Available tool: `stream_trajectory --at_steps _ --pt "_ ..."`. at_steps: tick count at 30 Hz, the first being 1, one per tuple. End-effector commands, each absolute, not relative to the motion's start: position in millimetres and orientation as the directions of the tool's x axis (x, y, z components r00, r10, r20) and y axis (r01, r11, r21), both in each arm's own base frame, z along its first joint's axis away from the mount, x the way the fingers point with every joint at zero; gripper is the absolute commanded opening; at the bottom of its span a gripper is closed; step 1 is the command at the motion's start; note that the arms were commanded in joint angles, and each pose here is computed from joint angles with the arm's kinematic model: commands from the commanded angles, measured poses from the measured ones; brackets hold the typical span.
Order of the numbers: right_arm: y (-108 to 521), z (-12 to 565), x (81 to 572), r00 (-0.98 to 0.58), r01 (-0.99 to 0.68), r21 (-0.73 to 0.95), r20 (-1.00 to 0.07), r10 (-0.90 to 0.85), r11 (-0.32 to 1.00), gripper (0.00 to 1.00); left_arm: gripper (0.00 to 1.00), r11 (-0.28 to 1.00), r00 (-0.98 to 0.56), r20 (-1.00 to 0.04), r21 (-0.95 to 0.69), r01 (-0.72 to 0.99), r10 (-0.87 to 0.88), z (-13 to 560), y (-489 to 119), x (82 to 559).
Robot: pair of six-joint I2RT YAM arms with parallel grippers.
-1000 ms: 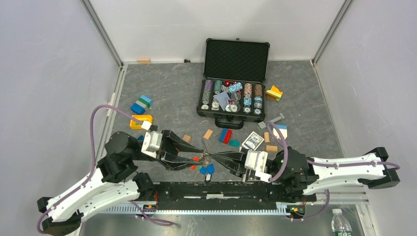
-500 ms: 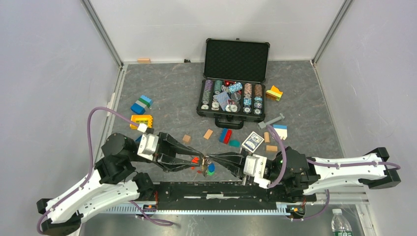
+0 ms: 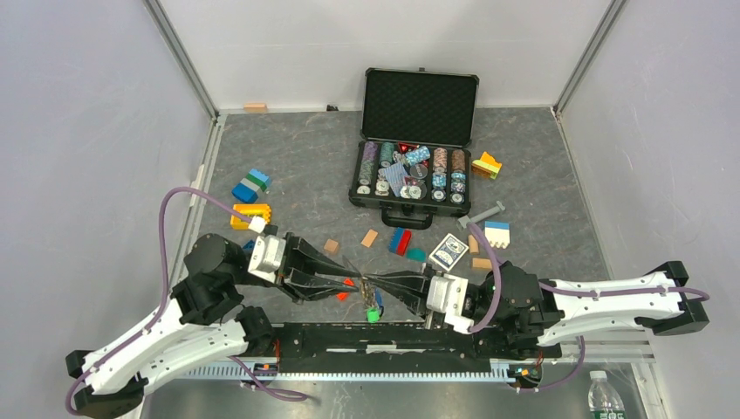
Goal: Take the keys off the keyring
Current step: Remove the key from the keyring.
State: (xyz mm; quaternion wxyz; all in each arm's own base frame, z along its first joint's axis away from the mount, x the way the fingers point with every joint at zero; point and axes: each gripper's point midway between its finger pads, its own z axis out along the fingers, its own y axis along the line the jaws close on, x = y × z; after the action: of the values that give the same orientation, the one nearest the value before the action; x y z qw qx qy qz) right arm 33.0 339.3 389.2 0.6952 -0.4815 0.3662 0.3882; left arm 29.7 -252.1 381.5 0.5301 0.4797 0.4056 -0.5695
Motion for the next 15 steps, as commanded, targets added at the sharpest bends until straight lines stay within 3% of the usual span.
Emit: stream_trajectory --at_steps 1,7,15 --pt "333.4 420.0 32.4 0.386 -0.911 -0.307 -0.871 0.304 0.277 0.0 0.35 -0.126 0.067 -0.973 0.097 0.987 -0.219 381.6 -257.9 31.0" --pt "337.3 420.7 28.8 0.354 -0.925 -0.274 -0.873 0.336 0.263 0.0 0.38 -0.121 0.074 -0.973 0.102 0.987 -0.217 381.6 -259.5 32.9" --pt "343.6 419.1 23.9 0.327 -0.938 -0.253 -0.875 0.358 0.238 0.0 0.3 -0.103 0.073 -0.974 0.097 0.99 -0.213 381.6 -261.7 37.3"
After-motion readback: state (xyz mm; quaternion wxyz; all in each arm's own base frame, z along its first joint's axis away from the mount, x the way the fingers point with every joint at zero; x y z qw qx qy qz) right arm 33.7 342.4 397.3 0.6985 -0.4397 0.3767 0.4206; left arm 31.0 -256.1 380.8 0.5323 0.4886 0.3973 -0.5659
